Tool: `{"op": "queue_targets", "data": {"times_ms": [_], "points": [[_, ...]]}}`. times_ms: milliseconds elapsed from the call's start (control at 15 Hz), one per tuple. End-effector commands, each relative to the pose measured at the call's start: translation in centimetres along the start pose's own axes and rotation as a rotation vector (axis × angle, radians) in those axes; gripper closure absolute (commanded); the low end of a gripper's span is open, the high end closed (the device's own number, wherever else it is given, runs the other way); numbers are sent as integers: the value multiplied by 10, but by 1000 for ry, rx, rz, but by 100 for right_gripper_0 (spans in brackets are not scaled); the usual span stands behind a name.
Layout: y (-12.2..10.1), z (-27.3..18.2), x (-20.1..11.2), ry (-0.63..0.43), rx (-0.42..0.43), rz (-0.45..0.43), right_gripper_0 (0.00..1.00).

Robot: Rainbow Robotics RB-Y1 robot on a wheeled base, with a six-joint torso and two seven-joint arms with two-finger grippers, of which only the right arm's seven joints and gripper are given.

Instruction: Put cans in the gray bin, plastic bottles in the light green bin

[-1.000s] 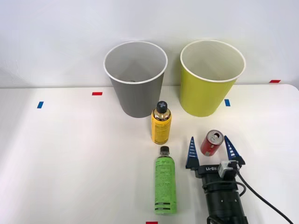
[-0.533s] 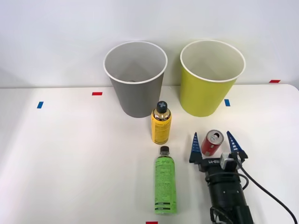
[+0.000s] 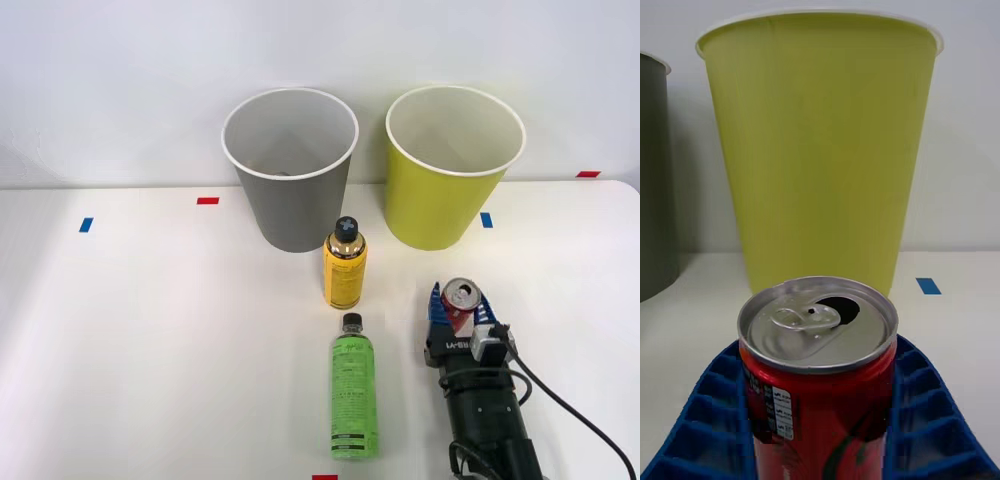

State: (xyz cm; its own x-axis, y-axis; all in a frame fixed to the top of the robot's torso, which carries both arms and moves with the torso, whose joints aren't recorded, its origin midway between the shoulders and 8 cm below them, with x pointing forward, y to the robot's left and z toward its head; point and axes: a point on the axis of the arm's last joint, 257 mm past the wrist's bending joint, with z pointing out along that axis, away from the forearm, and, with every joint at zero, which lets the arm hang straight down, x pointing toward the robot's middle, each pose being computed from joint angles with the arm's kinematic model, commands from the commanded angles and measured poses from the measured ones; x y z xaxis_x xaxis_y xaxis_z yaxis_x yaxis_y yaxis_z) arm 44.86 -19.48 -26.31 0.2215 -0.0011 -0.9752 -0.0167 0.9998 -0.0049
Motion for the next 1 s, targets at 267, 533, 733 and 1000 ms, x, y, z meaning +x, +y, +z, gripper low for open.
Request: {"op": "queue_targets", "data": {"times_ms": [267,533,733,1000], "points": [[-2,-6,-13,-23,-22,-31,87],[-1,-23,-41,95,-56,-64,89],[13,-33,-77,154,-98,-23,90],[26,-27,-116,89,-122,37,93]]}}
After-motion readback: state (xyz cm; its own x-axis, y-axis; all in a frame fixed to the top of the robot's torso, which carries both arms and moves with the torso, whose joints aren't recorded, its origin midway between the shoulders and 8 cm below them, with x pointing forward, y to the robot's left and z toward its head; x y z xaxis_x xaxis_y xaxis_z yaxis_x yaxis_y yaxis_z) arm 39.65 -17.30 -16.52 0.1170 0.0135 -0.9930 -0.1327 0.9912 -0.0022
